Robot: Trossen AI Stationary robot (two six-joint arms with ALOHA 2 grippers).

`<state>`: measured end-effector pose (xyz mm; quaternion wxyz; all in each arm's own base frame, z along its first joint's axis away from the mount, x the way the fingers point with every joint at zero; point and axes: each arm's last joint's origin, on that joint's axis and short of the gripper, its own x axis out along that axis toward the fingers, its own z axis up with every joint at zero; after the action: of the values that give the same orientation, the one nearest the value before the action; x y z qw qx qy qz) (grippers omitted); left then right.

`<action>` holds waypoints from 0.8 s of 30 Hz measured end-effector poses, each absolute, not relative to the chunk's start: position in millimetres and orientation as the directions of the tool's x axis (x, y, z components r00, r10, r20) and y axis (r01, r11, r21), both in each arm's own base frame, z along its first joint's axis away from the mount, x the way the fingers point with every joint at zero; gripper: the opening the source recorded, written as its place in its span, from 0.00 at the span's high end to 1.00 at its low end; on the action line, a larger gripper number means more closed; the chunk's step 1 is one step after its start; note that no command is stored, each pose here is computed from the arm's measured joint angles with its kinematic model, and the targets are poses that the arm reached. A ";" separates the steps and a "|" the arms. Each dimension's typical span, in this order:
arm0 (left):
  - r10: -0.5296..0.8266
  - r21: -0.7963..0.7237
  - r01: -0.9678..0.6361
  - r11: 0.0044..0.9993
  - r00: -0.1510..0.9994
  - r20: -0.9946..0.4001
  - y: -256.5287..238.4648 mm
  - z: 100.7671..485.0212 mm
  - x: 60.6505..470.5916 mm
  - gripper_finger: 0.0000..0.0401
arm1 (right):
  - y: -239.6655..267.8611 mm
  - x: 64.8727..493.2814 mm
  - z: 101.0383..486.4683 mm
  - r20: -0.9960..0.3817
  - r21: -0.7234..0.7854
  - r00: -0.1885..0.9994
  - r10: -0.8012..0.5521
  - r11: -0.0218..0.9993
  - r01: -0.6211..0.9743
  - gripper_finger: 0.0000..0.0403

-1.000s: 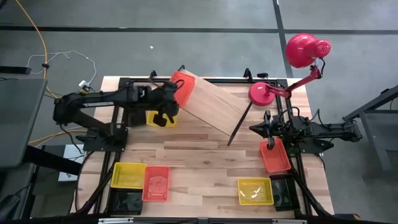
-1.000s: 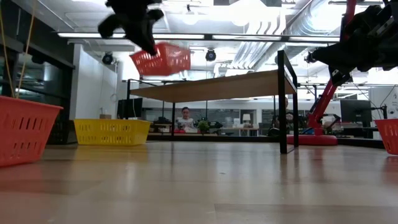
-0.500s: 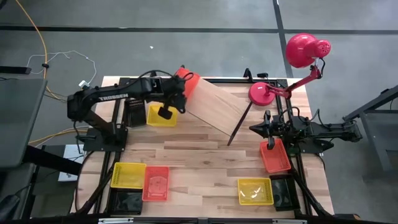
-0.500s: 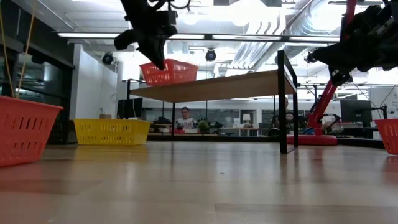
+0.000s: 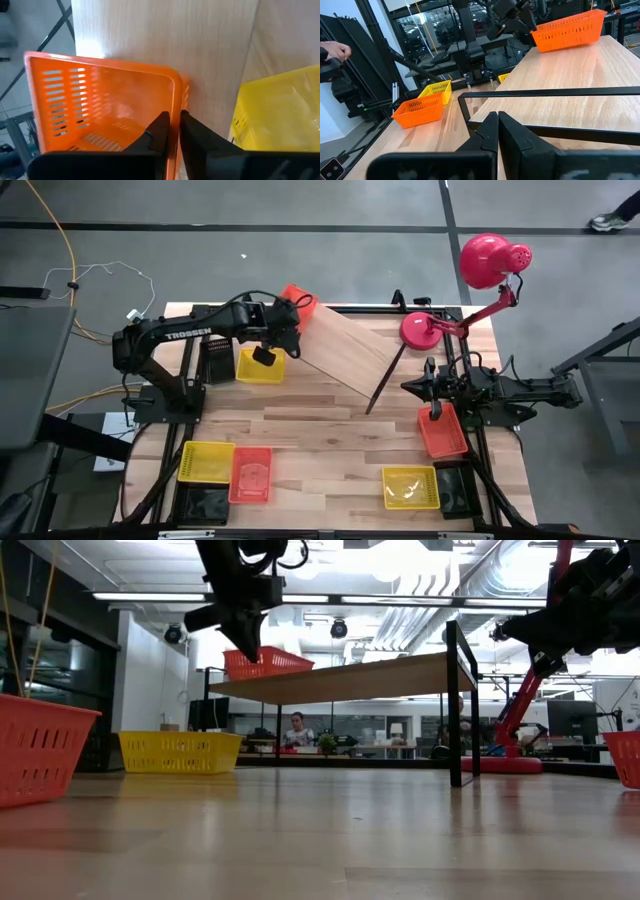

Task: Stack baskets on shelf by color
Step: Put the top left orange bin on the shelf, then stack the left orange bin on top of the orange bin on the shelf

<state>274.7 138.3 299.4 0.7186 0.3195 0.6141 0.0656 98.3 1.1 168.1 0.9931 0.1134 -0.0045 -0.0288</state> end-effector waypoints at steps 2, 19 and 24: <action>0.483 0.536 0.306 0.787 0.235 -0.844 136.4 299.2 274.9 0.90 | 1.1 98.3 168.1 0.002 0.225 0.998 -0.058 0.973 0.056 1.00; 0.529 0.579 0.262 0.772 0.238 -0.814 110.4 313.7 268.8 0.69 | 1.1 98.3 168.1 0.002 0.225 0.998 -0.058 0.973 0.056 1.00; 0.535 0.593 0.190 0.782 0.282 -0.796 101.7 329.2 256.4 0.68 | 1.0 98.3 168.1 0.002 0.225 0.998 -0.059 0.973 0.056 1.00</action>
<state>256.4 101.7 329.2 0.7389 0.3087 0.5875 0.1166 98.3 1.0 168.1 0.9931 0.1134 -0.0045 -0.0289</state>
